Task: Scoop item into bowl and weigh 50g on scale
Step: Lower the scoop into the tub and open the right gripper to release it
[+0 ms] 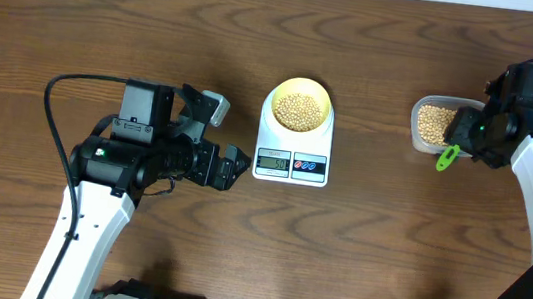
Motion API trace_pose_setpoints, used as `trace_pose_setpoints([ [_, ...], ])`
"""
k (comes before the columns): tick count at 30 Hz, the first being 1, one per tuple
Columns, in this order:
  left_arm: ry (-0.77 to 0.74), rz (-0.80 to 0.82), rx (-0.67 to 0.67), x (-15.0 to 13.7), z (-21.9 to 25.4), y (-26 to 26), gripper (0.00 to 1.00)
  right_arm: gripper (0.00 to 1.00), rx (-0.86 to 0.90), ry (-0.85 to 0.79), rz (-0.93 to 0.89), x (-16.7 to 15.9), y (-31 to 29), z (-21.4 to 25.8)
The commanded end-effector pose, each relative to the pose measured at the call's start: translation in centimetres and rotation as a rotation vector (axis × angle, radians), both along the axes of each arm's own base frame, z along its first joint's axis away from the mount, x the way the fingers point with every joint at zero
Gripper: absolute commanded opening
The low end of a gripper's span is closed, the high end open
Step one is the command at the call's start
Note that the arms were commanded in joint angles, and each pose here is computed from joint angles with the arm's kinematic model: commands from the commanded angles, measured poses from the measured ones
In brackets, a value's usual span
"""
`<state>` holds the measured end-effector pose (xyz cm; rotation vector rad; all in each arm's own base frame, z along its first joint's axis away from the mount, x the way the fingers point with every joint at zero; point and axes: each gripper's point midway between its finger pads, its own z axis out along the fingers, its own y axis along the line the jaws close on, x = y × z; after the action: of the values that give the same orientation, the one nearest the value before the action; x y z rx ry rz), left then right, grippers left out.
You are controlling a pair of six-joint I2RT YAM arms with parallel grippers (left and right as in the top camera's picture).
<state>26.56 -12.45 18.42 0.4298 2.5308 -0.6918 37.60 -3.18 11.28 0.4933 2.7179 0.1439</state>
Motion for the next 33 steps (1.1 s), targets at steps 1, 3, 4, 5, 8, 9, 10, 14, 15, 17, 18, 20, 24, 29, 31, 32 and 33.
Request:
trace_pose_setpoints([
  [1, -0.008, -0.023, -0.007, -0.1, 0.2, -0.3, 0.98, 0.64, 0.001, 0.010, 0.011, 0.0, 0.2, -0.3],
  [3, -0.008, -0.023, -0.007, -0.1, 0.2, -0.3, 0.98, 0.70, 0.001, 0.009, 0.011, 0.0, 0.2, -0.3],
  [4, -0.008, -0.023, -0.007, -0.1, 0.2, -0.3, 0.98, 0.72, 0.002, 0.009, 0.010, 0.0, 0.3, -0.3],
  [5, -0.008, -0.023, -0.007, -0.1, 0.2, -0.3, 0.98, 0.73, 0.001, 0.008, 0.010, 0.1, 0.2, -0.3],
  [8, -0.008, -0.023, -0.007, -0.1, 0.2, -0.3, 0.98, 0.76, 0.001, -0.003, 0.011, 0.1, 0.3, 0.1],
  [9, -0.007, -0.023, -0.007, -0.1, 0.1, -0.3, 0.98, 0.78, -0.001, -0.012, 0.010, 0.1, 0.2, 0.4],
  [10, -0.008, -0.023, -0.007, -0.1, 0.2, -0.3, 0.98, 0.80, -0.002, -0.022, 0.009, 0.1, 0.2, 0.8],
  [14, -0.008, -0.023, -0.007, -0.1, 0.2, -0.3, 0.98, 0.96, -0.010, -0.090, 0.007, 0.0, 0.1, 3.2],
  [15, -0.008, -0.023, -0.007, -0.1, 0.2, -0.3, 0.98, 0.98, -0.013, -0.111, 0.007, -0.1, 0.1, 4.0],
  [17, -0.008, -0.023, -0.007, -0.1, 0.2, -0.3, 0.98, 0.99, -0.020, -0.164, 0.007, -0.3, 0.1, 5.8],
  [18, -0.008, -0.023, -0.007, -0.1, 0.2, -0.3, 0.98, 0.99, -0.023, -0.192, 0.007, -0.4, 0.2, 6.8],
  [20, -0.008, -0.023, -0.007, -0.1, 0.2, -0.3, 0.98, 0.99, -0.031, -0.249, 0.007, -0.8, 0.2, 8.7],
  [24, -0.008, -0.023, -0.007, -0.1, 0.2, -0.3, 0.98, 0.99, -0.063, -0.342, -0.006, -1.7, -0.1, 12.0],
  [29, -0.008, -0.023, -0.007, -0.1, 0.2, -0.3, 0.98, 0.99, -0.075, -0.421, -0.009, -2.9, 0.0, 14.7],
  [31, -0.008, -0.023, -0.007, -0.1, 0.2, -0.3, 0.98, 0.99, -0.075, -0.428, -0.009, -3.5, 0.0, 15.2],
  [32, -0.008, -0.023, -0.007, -0.1, 0.2, -0.3, 0.98, 0.99, -0.069, -0.428, -0.005, -3.8, 0.2, 15.3],
  [33, -0.008, -0.023, -0.007, -0.1, 0.2, -0.3, 0.98, 0.99, -0.060, -0.428, -0.001, -4.0, 0.4, 15.4],
])
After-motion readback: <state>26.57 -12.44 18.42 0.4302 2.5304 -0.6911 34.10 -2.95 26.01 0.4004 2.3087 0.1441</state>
